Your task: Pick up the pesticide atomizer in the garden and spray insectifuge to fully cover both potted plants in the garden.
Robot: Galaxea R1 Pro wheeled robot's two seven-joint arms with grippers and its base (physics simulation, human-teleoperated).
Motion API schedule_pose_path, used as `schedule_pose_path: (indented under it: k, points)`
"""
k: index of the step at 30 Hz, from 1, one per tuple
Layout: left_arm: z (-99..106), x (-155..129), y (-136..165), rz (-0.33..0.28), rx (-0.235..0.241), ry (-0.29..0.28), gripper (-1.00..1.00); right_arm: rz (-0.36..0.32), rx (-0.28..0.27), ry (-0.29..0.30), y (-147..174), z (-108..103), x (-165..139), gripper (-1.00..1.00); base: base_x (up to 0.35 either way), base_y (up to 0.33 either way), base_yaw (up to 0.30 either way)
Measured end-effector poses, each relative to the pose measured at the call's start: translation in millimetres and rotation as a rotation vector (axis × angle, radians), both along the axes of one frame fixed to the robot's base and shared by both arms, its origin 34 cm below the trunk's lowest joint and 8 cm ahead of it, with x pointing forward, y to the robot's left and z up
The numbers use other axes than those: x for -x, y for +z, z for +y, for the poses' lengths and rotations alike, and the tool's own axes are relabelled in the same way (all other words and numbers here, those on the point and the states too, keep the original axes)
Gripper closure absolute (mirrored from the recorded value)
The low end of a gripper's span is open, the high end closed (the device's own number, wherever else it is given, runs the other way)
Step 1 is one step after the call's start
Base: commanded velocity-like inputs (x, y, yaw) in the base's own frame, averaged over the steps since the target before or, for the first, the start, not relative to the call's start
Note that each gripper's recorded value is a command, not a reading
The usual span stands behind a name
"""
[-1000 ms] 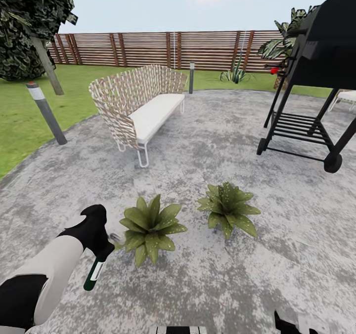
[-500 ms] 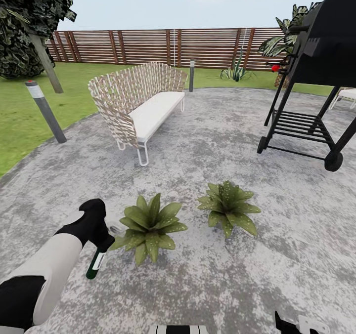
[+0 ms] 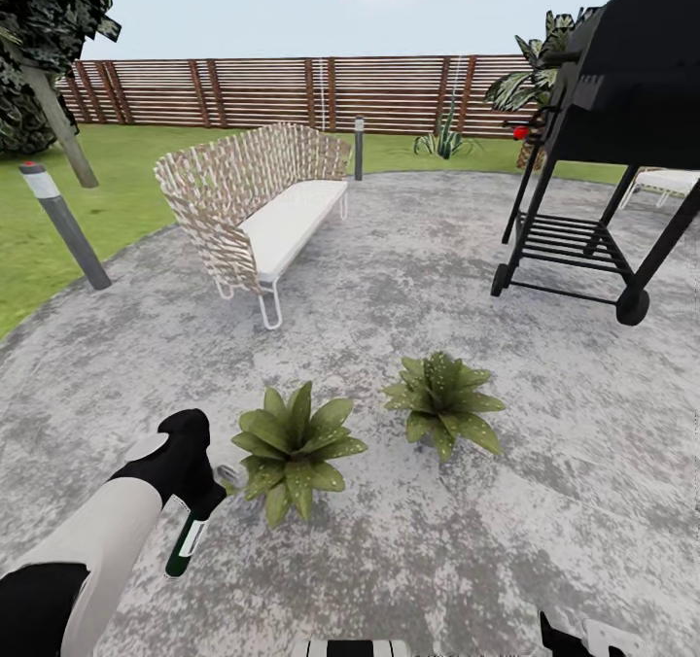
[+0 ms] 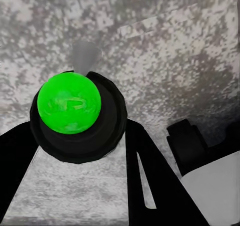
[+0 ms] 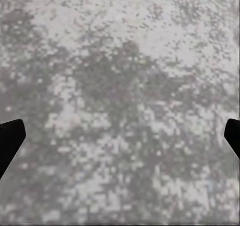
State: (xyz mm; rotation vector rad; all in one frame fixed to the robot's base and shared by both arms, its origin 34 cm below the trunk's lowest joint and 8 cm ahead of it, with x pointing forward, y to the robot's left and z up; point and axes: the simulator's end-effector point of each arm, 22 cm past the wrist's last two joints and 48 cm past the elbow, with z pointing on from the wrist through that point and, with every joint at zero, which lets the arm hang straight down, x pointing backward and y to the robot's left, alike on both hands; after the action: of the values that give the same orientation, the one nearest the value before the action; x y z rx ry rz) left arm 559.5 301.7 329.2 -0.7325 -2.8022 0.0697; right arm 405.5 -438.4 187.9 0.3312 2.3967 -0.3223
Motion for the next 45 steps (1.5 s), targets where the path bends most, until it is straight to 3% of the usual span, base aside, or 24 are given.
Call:
schedule_pose_path:
  k: [16,17,19,24,26,35,45]
  points:
    - [-14,-14,12,-0.022,0.037,-0.009,1.00,0.003,0.002,-0.001,0,-1,1,-1.00,-0.170,0.001,-0.059]
    - [-32,-26,19,-0.042,0.060,-0.021,1.00,0.002,0.002,-0.002,0,-1,1,-1.00,-0.011,0.000,0.000]
    - [-41,-42,31,-0.069,0.070,-0.033,1.00,0.002,0.002,-0.002,0,-1,1,-1.00,-0.004,0.000,0.000]
    - [-40,-91,73,-0.158,0.083,-0.025,1.00,0.001,0.002,-0.001,0,-1,1,-1.00,0.000,0.000,0.000]
    - [-43,-99,84,-0.165,0.100,-0.023,1.00,0.001,0.002,-0.001,0,-1,1,-1.00,0.000,0.000,0.000]
    - [-44,-101,89,-0.158,0.107,-0.024,1.00,0.002,0.001,0.000,0,-1,1,-1.00,0.038,0.064,0.000]
    - [-43,-96,85,-0.149,0.104,-0.026,1.00,0.001,0.001,0.000,0,-1,1,-1.00,0.009,0.323,-0.252]
